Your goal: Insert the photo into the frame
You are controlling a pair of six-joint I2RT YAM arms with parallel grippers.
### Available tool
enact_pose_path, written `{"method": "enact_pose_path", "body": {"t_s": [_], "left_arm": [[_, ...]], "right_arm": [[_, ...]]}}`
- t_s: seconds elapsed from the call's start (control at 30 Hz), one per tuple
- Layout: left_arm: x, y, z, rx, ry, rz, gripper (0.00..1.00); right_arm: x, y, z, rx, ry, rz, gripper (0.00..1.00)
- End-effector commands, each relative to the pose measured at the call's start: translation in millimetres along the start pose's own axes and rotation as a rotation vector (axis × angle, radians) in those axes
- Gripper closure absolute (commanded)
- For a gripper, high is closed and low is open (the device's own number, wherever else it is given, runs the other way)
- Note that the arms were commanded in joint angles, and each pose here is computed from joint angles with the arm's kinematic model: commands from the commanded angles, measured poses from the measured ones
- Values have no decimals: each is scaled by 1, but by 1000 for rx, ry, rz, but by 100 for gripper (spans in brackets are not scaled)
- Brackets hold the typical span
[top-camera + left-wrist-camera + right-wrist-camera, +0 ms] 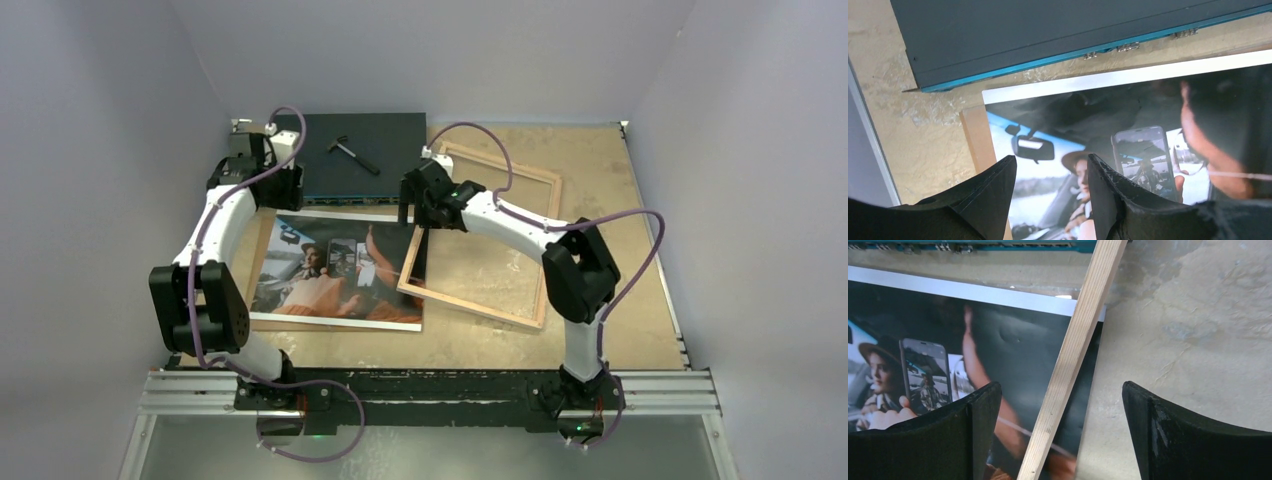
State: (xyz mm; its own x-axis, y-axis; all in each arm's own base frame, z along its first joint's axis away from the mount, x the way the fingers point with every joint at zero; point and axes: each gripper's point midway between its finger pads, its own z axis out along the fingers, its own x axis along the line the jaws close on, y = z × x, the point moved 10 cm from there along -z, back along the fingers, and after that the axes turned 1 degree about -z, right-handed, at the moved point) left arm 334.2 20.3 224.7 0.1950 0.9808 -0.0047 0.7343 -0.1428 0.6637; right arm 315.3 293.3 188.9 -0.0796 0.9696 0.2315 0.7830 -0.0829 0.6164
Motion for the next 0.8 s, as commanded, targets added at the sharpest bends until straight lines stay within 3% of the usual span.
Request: {"method": "enact_pose_path", "body": {"t_s": [0.0,0.37,0.5,0.53,0.77], "left_arm": [[2,4,-7,-5,-8,-28,47],[3,-8,-3,50,3,-26,49],[5,-11,-1,50,28,-22,50],[5,-11,-1,50,31,-22,50],[4,-11,2,53,18,-38,50]], "right_arm": [[8,11,-4,-64,-32,22,14],[1,-16,35,-20,-106,-59,54],[-9,-25,26,-8,-107,-74,88],[-11,-25,22,-17,-109,-80,92],[-32,-32,-4,-40,-147,-86,98]]}}
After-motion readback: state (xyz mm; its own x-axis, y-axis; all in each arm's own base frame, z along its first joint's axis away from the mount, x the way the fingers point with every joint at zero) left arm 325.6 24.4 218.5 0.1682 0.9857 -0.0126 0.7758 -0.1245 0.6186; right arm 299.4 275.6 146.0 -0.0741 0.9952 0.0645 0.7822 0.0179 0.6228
